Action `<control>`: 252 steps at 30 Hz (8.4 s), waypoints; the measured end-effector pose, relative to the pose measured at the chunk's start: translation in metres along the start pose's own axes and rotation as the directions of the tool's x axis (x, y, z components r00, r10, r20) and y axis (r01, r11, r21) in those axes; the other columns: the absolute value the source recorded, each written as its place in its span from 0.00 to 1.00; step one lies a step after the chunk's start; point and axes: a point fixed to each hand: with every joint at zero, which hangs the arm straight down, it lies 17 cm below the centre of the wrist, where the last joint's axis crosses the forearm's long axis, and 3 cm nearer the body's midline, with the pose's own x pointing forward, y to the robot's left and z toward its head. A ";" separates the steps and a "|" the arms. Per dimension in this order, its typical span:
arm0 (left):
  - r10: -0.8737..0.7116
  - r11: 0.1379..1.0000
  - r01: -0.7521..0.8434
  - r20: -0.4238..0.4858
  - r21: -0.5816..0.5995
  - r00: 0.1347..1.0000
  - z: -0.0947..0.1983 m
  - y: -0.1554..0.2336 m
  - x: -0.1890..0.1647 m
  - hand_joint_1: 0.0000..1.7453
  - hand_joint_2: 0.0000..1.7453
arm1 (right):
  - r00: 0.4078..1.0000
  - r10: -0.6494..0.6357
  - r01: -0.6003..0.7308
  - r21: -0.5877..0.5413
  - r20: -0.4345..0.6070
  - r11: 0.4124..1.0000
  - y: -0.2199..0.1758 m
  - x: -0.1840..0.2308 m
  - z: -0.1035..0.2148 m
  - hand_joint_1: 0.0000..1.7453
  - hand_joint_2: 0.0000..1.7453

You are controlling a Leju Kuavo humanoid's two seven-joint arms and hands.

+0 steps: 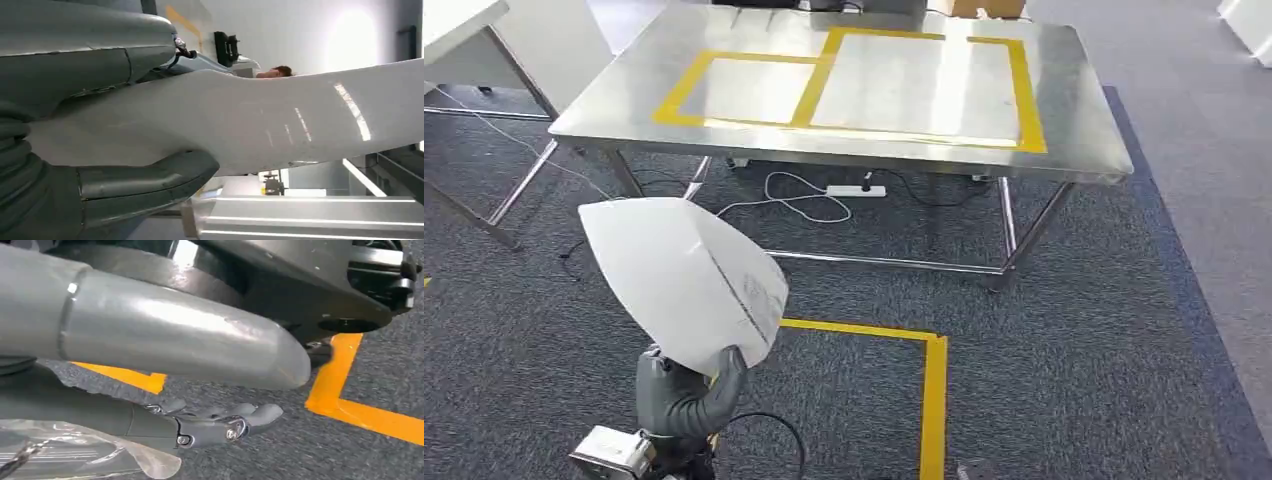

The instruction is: Take the parts from the cabinet and place them on the table.

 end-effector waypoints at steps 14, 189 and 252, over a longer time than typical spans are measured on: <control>-0.004 1.000 0.004 0.000 -0.003 1.000 0.001 0.001 -0.001 1.00 1.00 | 1.000 0.000 0.000 0.000 -0.004 1.000 0.000 -0.002 0.000 0.00 0.00; -0.868 -0.151 0.883 0.487 -0.444 0.097 -0.169 0.080 -0.214 1.00 1.00 | 0.977 0.208 -0.213 0.135 0.055 0.968 0.023 0.035 0.000 0.00 0.00; -0.643 0.733 0.678 0.275 -0.049 0.715 -0.164 0.043 -0.063 0.00 0.00 | 0.967 0.244 -0.251 0.107 0.076 0.962 0.018 0.043 -0.002 0.00 0.00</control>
